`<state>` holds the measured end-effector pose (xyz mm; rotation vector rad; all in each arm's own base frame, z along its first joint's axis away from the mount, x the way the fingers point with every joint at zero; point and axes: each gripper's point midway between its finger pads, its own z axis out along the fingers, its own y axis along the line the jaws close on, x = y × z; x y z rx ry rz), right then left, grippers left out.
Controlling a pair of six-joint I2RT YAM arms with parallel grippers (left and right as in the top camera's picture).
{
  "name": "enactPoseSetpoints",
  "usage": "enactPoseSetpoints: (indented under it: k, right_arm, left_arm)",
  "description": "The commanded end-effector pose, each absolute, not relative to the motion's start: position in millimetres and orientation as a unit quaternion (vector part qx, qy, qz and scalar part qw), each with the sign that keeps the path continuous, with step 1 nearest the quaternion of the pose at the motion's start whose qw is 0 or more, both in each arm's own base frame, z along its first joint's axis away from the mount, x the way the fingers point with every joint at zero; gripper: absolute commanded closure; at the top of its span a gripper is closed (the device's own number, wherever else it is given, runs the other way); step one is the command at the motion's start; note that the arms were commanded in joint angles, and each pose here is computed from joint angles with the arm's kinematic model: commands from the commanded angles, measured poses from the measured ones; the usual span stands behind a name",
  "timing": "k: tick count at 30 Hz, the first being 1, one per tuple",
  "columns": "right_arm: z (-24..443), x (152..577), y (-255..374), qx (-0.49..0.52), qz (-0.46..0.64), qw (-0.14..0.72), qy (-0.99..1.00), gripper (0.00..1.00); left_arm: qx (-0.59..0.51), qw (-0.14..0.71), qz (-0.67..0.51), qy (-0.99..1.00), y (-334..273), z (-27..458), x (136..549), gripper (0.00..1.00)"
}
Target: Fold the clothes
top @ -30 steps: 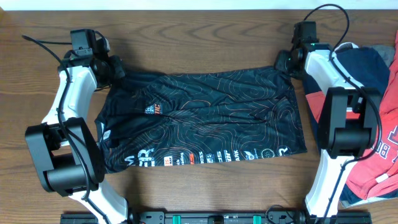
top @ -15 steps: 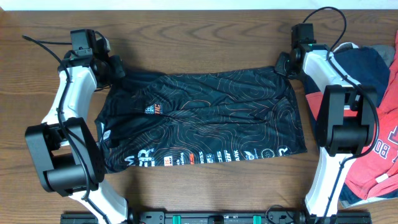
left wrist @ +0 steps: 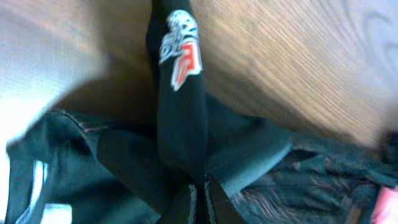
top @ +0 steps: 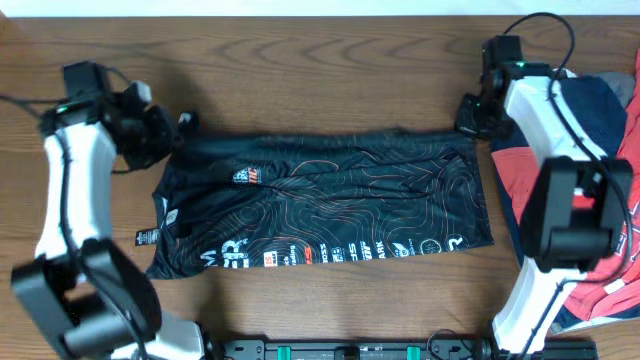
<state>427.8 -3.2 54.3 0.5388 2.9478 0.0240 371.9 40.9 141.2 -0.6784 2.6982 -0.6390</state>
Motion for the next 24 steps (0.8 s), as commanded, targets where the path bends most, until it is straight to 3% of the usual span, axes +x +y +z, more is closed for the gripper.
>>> enactPoseSetpoints:
  k: [1, 5, 9, 24]
  right_arm:
    - [75, 411, -6, 0.143, -0.001, 0.06, 0.988, 0.99]
    - [76, 376, -6, 0.12, -0.013, -0.008, 0.993, 0.99]
    - [79, 344, -10, 0.116, -0.032, -0.071, 0.99, 0.99]
    - [76, 282, -8, 0.064, -0.031, -0.197, 0.978, 0.99]
  left_arm:
    - [-0.228, 0.141, -0.255, 0.929, 29, 167, 355, 0.94]
    - [-0.219, 0.084, -0.245, 0.941, 22, 165, 321, 0.94]
    - [-0.239, 0.011, -0.161, 0.958, 39, 147, 283, 0.94]
    - [-0.259, -0.131, -0.097, 0.952, 41, 127, 212, 0.94]
